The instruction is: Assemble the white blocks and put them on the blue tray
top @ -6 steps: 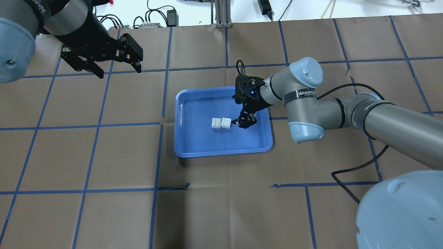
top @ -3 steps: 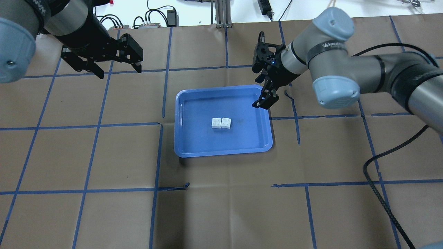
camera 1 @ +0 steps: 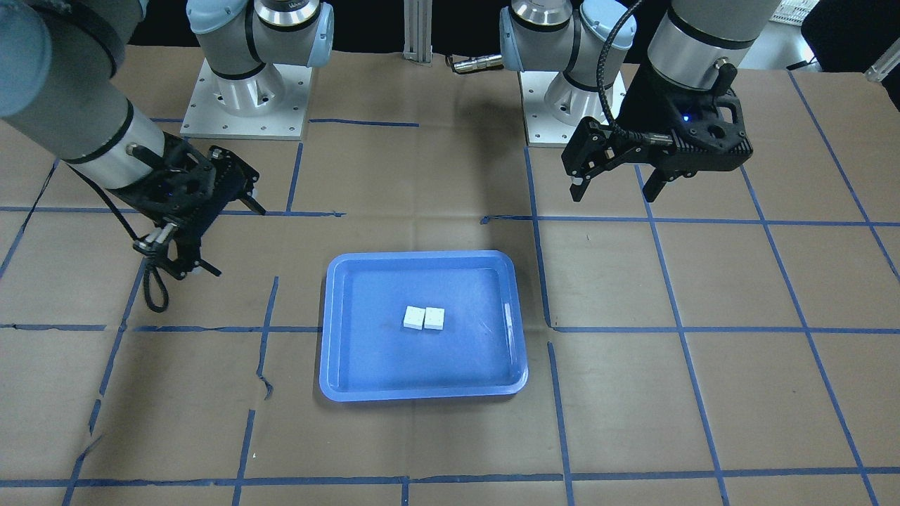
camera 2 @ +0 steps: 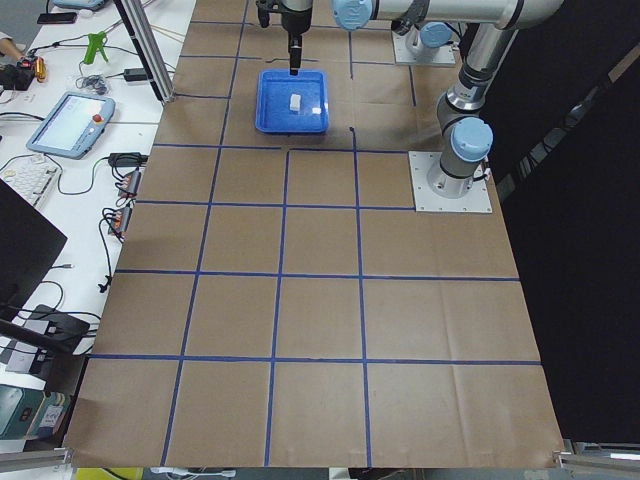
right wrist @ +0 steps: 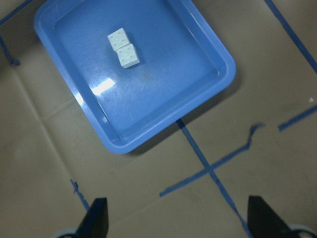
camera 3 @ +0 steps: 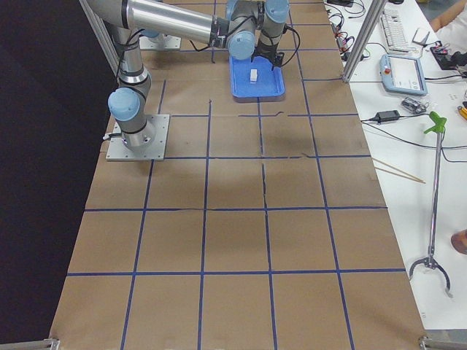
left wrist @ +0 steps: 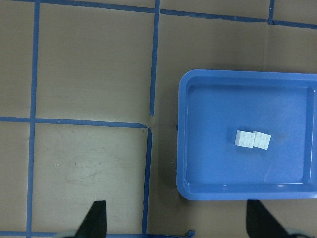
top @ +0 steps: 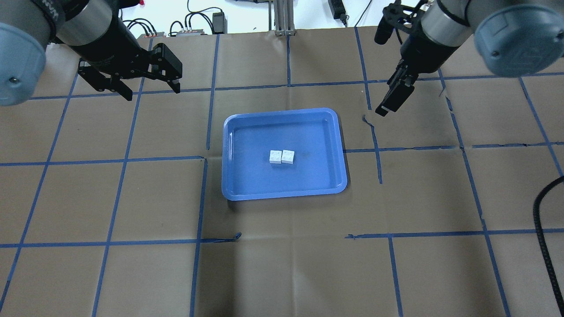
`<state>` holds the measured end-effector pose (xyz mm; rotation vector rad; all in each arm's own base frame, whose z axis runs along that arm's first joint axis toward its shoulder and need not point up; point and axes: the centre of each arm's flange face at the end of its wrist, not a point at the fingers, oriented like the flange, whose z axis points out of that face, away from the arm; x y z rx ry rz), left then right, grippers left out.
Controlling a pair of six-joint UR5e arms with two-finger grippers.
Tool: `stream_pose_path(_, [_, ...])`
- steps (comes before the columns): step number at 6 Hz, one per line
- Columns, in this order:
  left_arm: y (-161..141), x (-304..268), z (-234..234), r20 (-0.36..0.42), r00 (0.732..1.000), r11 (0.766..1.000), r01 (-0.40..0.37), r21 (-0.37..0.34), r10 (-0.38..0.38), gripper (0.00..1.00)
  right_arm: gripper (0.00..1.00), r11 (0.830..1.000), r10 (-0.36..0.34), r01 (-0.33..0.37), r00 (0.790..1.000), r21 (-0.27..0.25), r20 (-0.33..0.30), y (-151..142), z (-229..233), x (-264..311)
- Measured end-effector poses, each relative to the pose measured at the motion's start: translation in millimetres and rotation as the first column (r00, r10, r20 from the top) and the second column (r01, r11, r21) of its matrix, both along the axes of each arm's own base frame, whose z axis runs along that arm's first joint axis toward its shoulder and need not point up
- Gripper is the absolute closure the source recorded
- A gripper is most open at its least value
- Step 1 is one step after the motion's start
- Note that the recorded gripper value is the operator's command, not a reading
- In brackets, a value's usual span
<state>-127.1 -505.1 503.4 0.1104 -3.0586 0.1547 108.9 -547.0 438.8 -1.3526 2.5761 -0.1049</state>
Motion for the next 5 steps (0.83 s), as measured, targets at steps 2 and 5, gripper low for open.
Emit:
stream_pose_path(2, [0, 0, 2, 0.000, 1.000, 1.000, -0.001, -0.004, 0.001, 0.01, 0.00, 0.932, -0.355, 0.362, 0.920, 0.014, -0.168, 20, 54, -20])
stream_pose_path(5, [0, 0, 2, 0.000, 1.000, 1.000, -0.002, -0.004, 0.002, 0.01, 0.00, 0.720, -0.670, 0.693, 0.693, -0.008, -0.266, 53, 102, -24])
